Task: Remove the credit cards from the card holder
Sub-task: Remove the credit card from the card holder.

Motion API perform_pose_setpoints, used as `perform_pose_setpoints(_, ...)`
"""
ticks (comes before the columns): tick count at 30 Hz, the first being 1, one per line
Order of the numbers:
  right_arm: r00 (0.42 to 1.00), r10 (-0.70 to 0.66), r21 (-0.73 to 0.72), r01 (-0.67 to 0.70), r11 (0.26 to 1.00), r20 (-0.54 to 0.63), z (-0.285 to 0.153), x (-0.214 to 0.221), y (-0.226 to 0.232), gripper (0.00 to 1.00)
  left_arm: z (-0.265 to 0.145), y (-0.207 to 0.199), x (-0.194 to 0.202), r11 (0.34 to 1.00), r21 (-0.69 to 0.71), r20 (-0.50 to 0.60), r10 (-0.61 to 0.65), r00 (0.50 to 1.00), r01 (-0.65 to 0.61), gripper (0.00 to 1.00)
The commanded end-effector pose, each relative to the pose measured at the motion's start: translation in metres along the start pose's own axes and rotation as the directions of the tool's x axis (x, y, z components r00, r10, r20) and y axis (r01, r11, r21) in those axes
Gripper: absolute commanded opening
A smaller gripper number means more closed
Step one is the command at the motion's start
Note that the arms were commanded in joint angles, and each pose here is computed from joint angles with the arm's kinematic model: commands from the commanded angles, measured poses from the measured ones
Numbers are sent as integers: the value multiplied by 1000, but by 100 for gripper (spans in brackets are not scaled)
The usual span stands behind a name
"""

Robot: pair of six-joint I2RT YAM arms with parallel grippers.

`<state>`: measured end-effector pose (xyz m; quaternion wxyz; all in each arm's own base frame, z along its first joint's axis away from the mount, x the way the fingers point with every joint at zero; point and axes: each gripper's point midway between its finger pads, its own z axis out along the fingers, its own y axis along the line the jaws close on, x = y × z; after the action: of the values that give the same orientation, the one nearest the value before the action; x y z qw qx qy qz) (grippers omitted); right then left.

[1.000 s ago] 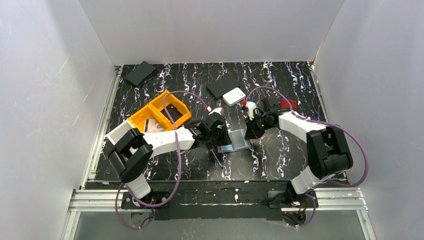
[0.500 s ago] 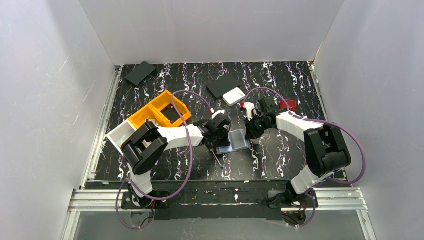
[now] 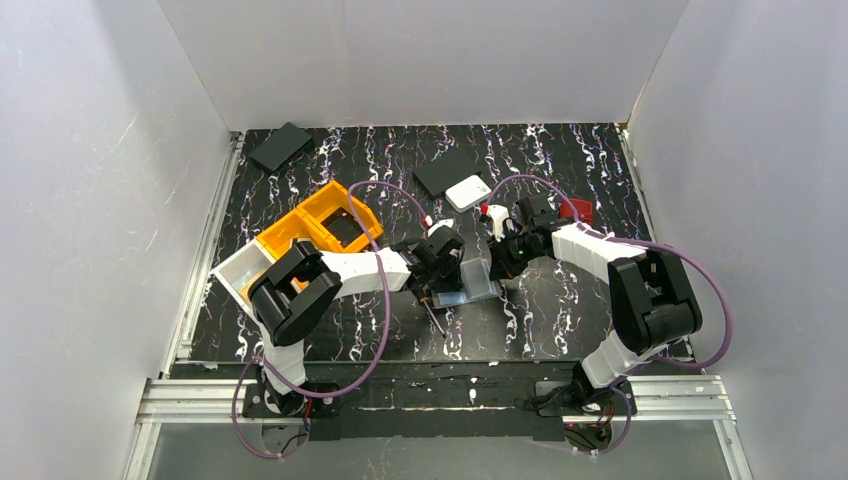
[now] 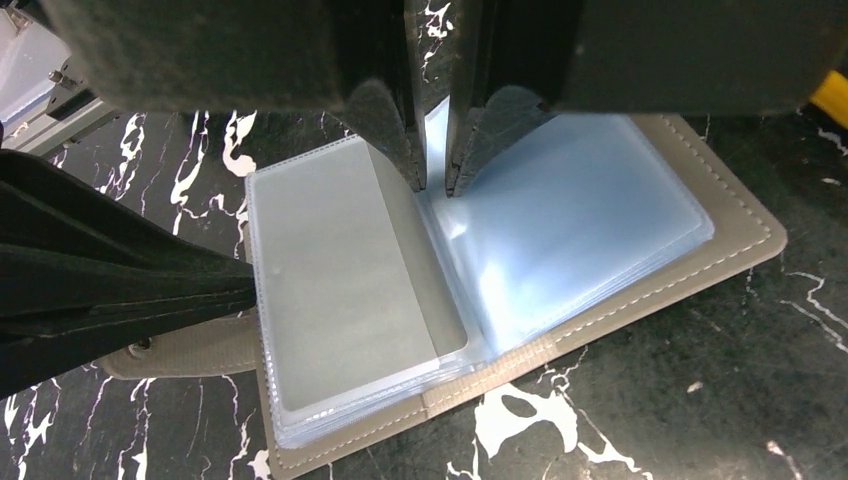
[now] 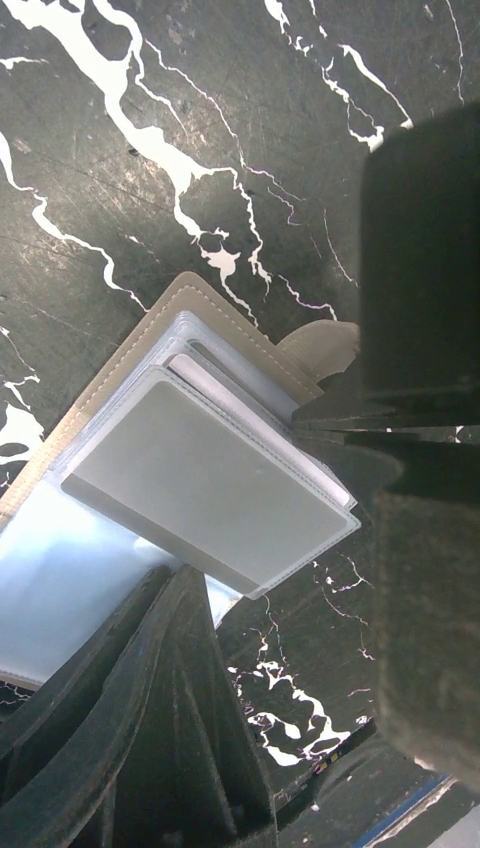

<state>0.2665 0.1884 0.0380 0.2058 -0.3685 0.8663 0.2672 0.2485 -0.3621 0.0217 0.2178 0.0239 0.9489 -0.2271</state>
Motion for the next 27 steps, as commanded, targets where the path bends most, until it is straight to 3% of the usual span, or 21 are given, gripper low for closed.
perform_pose_setpoints(1,999,-30,19,29,999,44,-6,-17,-1,6,7,10,8,999,-42,-31,15,999,-16,13)
perform_pose_setpoints(18,991,-104,-96,111,989,79,-18,-23,22,24,13,23,21,999,-52,-69,-1,998,-2,12)
perform_pose_setpoints(27,989,-120,-195,136,971,90,-17,-21,41,26,2,6,21,996,67,-90,-53,995,59,14)
